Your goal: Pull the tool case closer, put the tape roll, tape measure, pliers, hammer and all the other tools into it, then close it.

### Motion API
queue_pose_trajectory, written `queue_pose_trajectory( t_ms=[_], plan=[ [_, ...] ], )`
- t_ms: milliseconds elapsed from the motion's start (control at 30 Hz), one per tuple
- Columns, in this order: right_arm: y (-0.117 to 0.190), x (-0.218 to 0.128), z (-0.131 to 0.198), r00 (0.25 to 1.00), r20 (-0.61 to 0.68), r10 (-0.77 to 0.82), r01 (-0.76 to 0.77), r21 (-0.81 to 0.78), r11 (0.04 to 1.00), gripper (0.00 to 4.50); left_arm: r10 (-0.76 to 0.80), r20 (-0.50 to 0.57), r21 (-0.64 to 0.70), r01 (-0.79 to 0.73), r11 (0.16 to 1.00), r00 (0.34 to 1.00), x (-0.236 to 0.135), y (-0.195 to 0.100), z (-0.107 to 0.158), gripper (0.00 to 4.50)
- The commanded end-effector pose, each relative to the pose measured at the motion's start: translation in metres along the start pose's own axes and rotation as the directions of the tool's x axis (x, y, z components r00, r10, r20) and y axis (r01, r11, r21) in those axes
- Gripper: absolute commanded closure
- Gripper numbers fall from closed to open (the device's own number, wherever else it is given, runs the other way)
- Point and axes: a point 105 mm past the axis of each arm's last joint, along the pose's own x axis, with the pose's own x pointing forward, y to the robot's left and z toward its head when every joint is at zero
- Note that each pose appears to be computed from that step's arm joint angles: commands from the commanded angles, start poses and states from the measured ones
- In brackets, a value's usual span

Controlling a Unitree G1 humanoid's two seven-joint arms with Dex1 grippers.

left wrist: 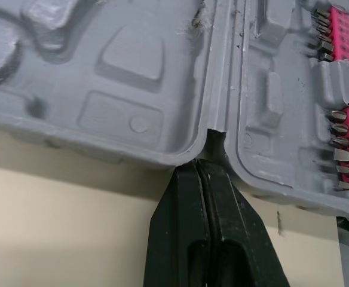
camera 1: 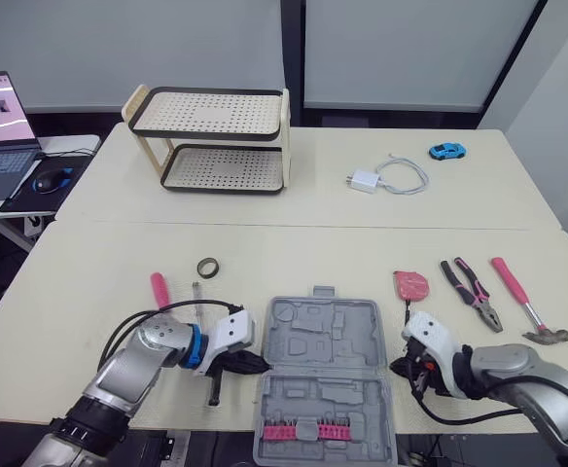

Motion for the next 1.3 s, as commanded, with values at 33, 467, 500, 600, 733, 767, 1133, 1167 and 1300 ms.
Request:
queue_pose_trajectory(
  t_ms=[33,467,500,600,733,767,1133,1167,1300],
  plan=[
    [-0.009,-0.013,0.004,0.999,0.038,-0.032,0.034,-0.035,0.999,4.48,0.043,0.039,0.003,-0.043,0.999,0.998,-0.017,0.006,0.007,4.50],
    [-0.055,-0.128,-0.004,0.895,0.299,-0.331,0.388,-0.153,0.909,4.48,0.658,0.144,-0.278,-0.608,0.744,0.739,-0.173,0.026,-0.023,4.50],
    [-0.060,-0.138,-0.008,0.883,0.297,-0.363,0.417,-0.143,0.898,4.48,0.698,0.124,-0.312,-0.640,0.702,0.706,-0.183,0.024,-0.031,4.50],
    [-0.071,-0.176,-0.027,0.851,0.259,-0.457,0.491,-0.085,0.867,4.50,0.775,0.028,-0.435,-0.690,0.578,0.632,-0.214,0.003,-0.067,3.90],
    [-0.076,-0.201,-0.053,0.850,0.189,-0.492,0.506,-0.033,0.862,3.72,0.761,-0.032,-0.502,-0.668,0.549,0.649,-0.225,-0.018,-0.087,2.64],
    [-0.076,-0.206,-0.057,0.850,0.178,-0.496,0.507,-0.018,0.862,3.47,0.757,-0.037,-0.505,-0.666,0.549,0.652,-0.226,-0.020,-0.088,2.32],
    [-0.076,-0.215,-0.071,0.857,0.154,-0.492,0.494,0.024,0.869,1.00,0.746,-0.012,-0.498,-0.651,0.573,0.665,-0.219,-0.015,-0.085,0.00],
    [-0.076,-0.214,-0.072,0.859,0.153,-0.489,0.492,0.021,0.870,0.72,0.748,-0.011,-0.499,-0.652,0.571,0.664,-0.219,-0.015,-0.085,0.00],
    [-0.078,-0.207,-0.055,0.865,0.198,-0.462,0.475,-0.024,0.880,0.04,0.752,-0.014,-0.484,-0.662,0.572,0.659,-0.220,-0.012,-0.085,0.00]
  ],
)
